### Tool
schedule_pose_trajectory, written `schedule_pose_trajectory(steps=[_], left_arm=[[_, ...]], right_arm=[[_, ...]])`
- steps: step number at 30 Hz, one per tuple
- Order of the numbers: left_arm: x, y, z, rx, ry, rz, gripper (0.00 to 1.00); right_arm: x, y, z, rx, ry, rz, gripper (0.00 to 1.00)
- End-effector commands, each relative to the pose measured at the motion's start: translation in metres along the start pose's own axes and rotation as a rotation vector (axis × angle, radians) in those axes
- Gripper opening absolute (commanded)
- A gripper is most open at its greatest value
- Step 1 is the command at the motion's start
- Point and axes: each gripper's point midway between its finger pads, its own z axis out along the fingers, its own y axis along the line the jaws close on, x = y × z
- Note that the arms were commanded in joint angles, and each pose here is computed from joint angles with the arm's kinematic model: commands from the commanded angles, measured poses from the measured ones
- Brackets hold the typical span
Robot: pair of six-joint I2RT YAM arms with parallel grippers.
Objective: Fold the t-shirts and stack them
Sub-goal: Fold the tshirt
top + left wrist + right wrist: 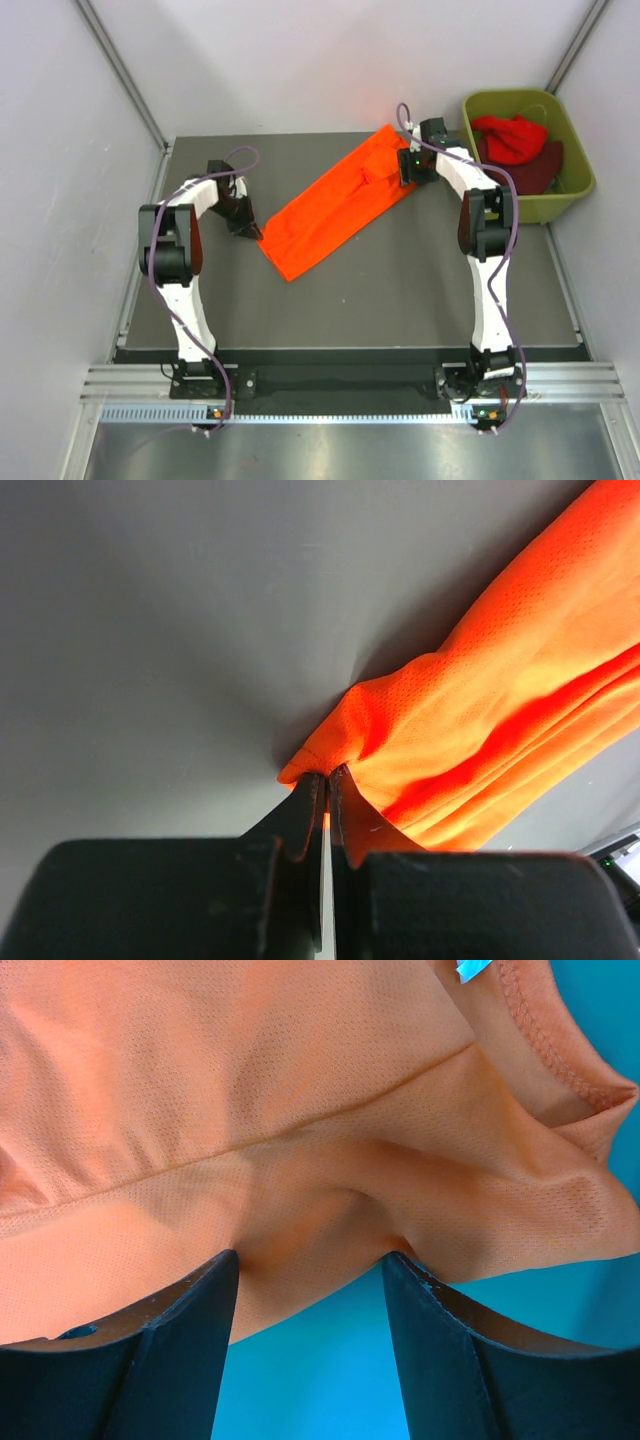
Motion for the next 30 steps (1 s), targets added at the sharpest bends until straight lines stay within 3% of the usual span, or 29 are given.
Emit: schedule_pose_trajectory(steps=[1,14,23,30], left_arm=[[-0.001,0.004,-0.002,-0.028,-0.016,0.019,0.0],[0.103,-0.015,-0.017,0.05,0.139,-0.073,0.0],[0.152,-0.05,-0.012,0.114,0.198,-0.009,0.0],[0.184,-0.052,-0.013,0.118,0.238,0.009,0.0]], right_arm=[[-0.001,0.005,0.007,0.005,-0.002,-0.018,0.61],[-0.035,0.012,0.009,-0.009,-0.082,-0.022,0.61],[-0.065,0.042,0.005,-0.104,-0.165,0.003,0.61],[-0.078,0.064,0.017,-0.151,-0.209,0.007,0.61]])
